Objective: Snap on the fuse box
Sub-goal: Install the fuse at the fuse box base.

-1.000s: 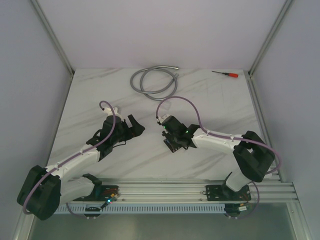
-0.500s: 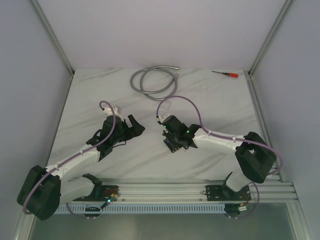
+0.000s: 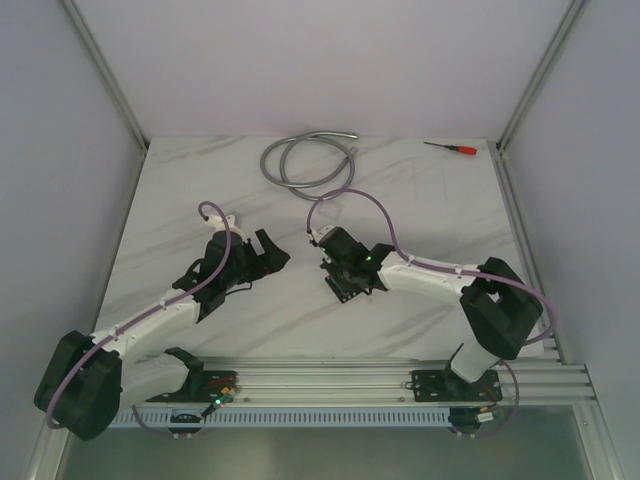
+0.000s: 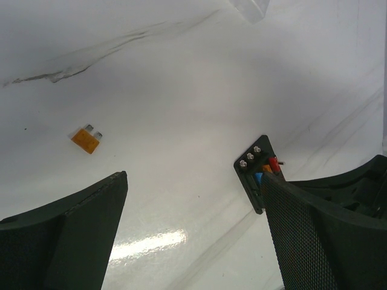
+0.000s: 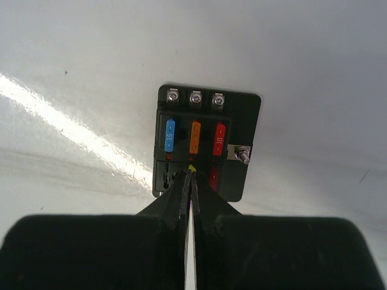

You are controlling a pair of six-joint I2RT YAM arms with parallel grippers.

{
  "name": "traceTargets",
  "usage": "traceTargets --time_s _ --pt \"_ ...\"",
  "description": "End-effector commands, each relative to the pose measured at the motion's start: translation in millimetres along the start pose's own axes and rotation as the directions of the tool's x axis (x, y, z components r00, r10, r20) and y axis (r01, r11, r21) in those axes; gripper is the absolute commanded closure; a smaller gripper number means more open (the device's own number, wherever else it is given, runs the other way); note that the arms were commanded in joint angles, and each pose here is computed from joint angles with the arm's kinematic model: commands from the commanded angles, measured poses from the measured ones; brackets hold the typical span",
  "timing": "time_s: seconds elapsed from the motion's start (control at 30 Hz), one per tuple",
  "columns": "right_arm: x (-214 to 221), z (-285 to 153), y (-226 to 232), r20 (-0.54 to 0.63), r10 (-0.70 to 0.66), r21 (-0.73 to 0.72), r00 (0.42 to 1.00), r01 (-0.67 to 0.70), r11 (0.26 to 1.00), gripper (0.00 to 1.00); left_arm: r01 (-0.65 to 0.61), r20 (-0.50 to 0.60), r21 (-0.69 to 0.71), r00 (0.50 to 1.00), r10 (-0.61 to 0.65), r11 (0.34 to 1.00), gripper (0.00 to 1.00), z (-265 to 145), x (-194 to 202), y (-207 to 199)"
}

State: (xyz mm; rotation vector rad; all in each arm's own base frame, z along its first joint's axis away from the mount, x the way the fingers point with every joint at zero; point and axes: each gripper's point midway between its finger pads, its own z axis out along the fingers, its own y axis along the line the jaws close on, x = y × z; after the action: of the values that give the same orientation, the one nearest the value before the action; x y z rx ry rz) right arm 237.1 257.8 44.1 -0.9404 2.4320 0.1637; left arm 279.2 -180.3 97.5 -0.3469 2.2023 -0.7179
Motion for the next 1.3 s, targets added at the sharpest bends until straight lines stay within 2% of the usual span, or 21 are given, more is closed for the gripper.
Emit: traceTargets --time_s 0.0,0.2,0.5,0.7,0.93,1.07,1.17,1.27 --pt "55 17 2 -0.223 -0.039 -0.017 0.974 0.036 0.999 1.0 0.001 -0.014 -0.007 1.0 -0.001 1.0 0.0 -1 4 4" --pt "83 23 7 -0.359 -0.051 -0.033 0.932 0.042 0.999 1.0 0.003 -0.008 -0.014 1.0 -0.003 1.0 0.0 -1 3 6" --pt "133 6 1 -0.562 -0.032 0.005 0.827 0.042 0.999 1.0 0.01 0.007 -0.029 1.0 -0.009 1.0 0.0 -4 0 11" --pt "144 10 3 -0.61 -0.027 0.006 0.792 0.039 0.999 1.0 0.016 0.011 -0.039 1.0 -0.015 0.999 0.0 -4 -1 14" --pt "168 29 -4 -0.697 -0.03 0.038 0.716 0.079 0.996 1.0 0.022 0.011 -0.061 1.0 -0.021 0.998 0.0 -6 -1 22" --pt "158 25 -2 -0.668 -0.032 0.028 0.743 0.068 0.997 1.0 0.028 0.013 -0.069 1.0 -0.027 0.997 0.0 -6 -1 25" --pt "129 21 4 -0.578 -0.023 0.008 0.816 0.033 0.999 1.0 0.029 0.013 -0.072 1.0 -0.028 0.997 0.0 -6 -2 26" --pt "81 12 10 -0.42 0.002 -0.016 0.908 -0.009 1.0 1.0 0.026 0.014 -0.077 1.0 -0.025 0.997 0.0 -7 -2 27"
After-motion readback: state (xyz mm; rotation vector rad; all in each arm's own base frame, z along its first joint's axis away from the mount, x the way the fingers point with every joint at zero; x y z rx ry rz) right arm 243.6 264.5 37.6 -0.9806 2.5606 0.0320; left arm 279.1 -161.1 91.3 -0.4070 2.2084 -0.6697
